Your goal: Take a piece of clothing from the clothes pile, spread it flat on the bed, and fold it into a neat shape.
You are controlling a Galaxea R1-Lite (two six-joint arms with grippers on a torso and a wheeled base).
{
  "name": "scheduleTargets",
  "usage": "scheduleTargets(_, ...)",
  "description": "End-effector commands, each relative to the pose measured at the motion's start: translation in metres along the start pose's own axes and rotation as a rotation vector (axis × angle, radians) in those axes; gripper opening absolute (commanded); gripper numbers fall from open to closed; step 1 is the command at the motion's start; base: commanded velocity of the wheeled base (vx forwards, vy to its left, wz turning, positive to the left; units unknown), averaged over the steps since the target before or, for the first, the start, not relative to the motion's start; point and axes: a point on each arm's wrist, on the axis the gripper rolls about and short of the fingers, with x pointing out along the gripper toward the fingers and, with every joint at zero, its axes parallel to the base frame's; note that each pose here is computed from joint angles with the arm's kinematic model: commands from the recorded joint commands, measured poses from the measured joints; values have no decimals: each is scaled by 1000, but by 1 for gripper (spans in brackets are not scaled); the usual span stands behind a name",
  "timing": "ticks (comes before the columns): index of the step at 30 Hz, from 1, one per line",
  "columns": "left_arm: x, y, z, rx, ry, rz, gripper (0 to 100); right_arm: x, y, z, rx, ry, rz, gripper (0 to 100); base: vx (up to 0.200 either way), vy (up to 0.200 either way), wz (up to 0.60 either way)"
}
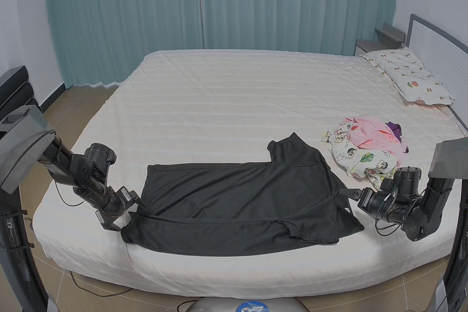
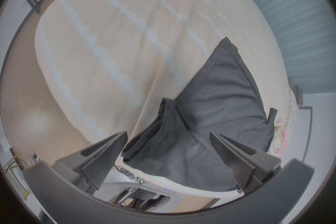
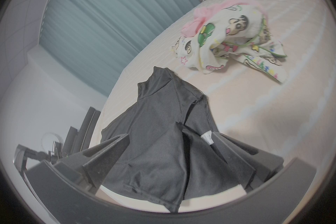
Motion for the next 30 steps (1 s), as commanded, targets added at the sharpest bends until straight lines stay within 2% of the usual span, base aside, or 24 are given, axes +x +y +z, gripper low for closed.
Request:
scheduleTargets(1,-23,9,0,-37,-35,-64,100,-22,1,-10,27,-16,-20,100,0,0,0)
scheduleTargets(10,-23,14,1,-56,5,-87,100,-30,1,-20,9,-36,5,100,200,0,0)
scheduleTargets(20,-23,12,2,-47,-5,-95,100,-27,1,-20,6,-37,6,100,0,0,0)
scheduleTargets(27,-21,-5,15,-22,-47,-131,100,-24,3,-20,-7,-32,15,100,0,0,0)
scheduleTargets(30,-4,-22,35,-6,-70,-155,100,-20,2,-23,-9,-24,17,100,0,0,0)
